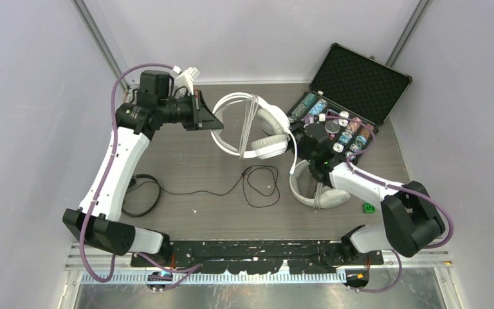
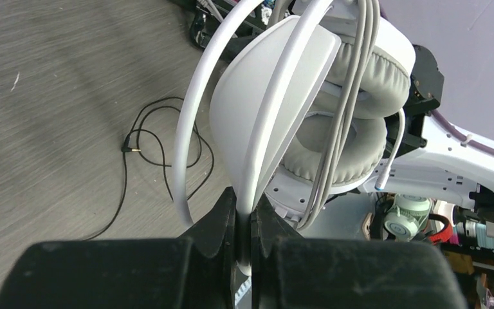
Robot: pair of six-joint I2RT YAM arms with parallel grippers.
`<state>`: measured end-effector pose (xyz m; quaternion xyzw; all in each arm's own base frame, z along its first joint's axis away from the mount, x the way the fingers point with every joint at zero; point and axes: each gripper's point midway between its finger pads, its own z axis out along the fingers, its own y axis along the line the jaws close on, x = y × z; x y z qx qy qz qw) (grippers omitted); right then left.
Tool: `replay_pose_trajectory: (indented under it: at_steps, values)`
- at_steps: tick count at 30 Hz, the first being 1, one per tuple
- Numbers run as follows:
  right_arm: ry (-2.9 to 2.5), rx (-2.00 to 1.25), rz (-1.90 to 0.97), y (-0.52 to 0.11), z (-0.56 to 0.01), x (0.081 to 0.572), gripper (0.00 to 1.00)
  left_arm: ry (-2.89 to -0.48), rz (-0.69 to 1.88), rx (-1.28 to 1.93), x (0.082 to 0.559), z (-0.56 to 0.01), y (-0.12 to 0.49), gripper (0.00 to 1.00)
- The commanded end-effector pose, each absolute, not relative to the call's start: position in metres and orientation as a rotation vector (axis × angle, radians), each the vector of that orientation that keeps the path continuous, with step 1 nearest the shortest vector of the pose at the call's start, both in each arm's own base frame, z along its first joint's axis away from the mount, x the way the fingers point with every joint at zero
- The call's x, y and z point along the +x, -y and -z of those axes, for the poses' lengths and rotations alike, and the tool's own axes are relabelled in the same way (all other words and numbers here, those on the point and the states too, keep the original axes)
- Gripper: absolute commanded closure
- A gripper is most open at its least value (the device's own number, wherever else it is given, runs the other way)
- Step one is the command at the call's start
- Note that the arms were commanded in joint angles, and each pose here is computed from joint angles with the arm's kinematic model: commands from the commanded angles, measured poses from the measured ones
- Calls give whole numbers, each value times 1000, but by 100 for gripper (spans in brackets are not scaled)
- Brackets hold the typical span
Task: Wrap the headphones
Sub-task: Wrap the headphones cable around the headphones.
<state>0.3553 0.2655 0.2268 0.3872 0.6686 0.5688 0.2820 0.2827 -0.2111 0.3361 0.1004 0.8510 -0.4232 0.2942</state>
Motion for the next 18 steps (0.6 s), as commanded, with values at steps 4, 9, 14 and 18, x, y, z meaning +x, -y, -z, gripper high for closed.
replay_pose_trajectory:
  at_steps: [4, 9, 14, 18]
  values:
    - [-1558, 570, -1725, -284, -331, 348, 100, -2209, 1277, 411, 260, -338, 225, 100]
    - [-1543, 417, -1745, -294, -350, 338, 100, -2302, 1213, 374, 277, -312, 222, 100]
    - [-1572, 331, -1754, -307, -356, 331, 100, -2327, 1248, 376, 286, -303, 228, 96]
    - [-1576, 296, -1766, -316, -357, 326, 100, -2302, 1295, 391, 288, -303, 234, 100]
